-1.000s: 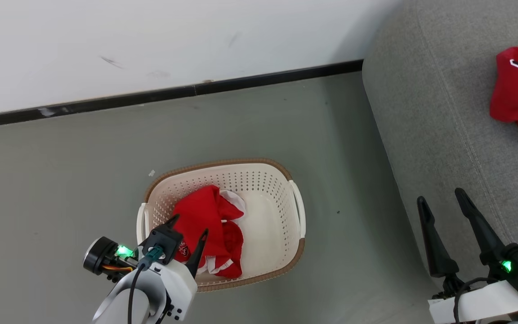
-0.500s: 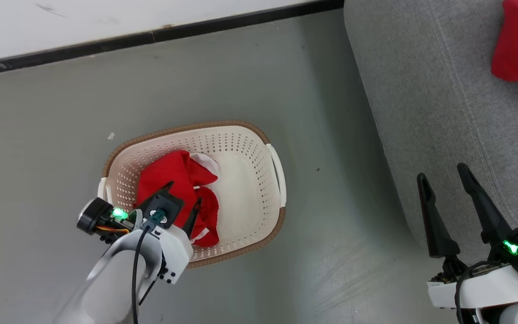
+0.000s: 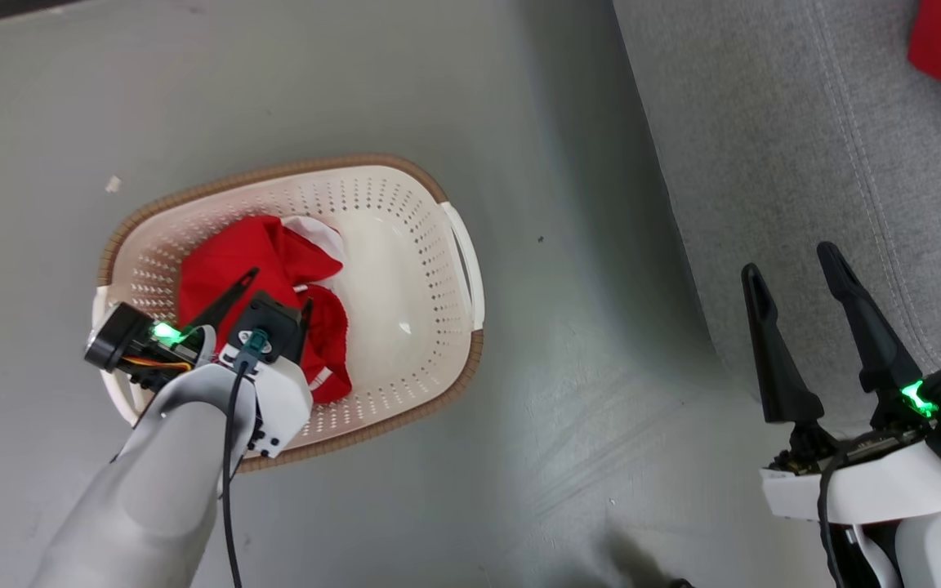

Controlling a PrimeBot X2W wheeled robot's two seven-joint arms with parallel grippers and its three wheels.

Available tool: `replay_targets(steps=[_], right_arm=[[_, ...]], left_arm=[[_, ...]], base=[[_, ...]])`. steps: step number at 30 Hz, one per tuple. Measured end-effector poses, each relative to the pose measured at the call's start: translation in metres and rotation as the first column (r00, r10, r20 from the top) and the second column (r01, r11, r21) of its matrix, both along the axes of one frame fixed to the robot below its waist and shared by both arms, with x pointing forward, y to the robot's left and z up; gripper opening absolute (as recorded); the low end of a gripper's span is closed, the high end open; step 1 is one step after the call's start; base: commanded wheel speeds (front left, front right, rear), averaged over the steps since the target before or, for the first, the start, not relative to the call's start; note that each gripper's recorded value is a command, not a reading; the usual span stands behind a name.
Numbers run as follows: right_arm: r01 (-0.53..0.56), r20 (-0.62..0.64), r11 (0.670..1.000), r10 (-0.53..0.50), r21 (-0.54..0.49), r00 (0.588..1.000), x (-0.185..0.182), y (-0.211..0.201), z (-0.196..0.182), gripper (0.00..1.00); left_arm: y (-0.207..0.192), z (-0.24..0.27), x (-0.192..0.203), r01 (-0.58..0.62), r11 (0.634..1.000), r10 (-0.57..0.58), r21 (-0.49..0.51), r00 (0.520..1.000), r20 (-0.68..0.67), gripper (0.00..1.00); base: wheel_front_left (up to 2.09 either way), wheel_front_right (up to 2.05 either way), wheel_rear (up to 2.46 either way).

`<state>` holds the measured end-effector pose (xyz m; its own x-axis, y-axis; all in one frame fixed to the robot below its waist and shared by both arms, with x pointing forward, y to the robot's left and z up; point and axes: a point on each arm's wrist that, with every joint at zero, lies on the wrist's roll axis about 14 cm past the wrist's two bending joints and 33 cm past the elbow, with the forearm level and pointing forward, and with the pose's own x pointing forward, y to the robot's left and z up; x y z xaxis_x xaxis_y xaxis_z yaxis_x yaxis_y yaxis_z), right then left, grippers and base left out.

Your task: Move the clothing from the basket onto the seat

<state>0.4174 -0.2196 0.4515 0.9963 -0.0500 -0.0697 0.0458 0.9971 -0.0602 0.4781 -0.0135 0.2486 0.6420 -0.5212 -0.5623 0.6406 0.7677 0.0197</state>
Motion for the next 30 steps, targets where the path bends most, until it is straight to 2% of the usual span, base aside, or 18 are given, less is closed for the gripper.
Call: replay_targets(steps=[10,18,30], right_arm=[[-0.002,-0.019,1.0,0.002,-0.003,1.0,0.016,-0.002,-0.018,1.0],[0.003,-0.049,1.0,-0.003,0.0,0.999,0.024,-0.006,-0.035,1.0],[0.026,-0.094,1.0,-0.025,0.01,0.995,0.027,-0.014,-0.055,1.0]], left_arm=[[0.007,-0.037,0.021,0.0,0.997,-0.002,0.079,1.0,0.017,1.0],[0.009,-0.069,0.021,0.004,0.989,-0.002,0.146,1.0,-0.012,1.0],[0.022,-0.105,0.038,-0.029,0.963,0.034,0.267,0.999,-0.015,1.0]], base=[[0.0,0.0,0.0],[0.0,0.0,0.0],[0.0,0.0,0.0]])
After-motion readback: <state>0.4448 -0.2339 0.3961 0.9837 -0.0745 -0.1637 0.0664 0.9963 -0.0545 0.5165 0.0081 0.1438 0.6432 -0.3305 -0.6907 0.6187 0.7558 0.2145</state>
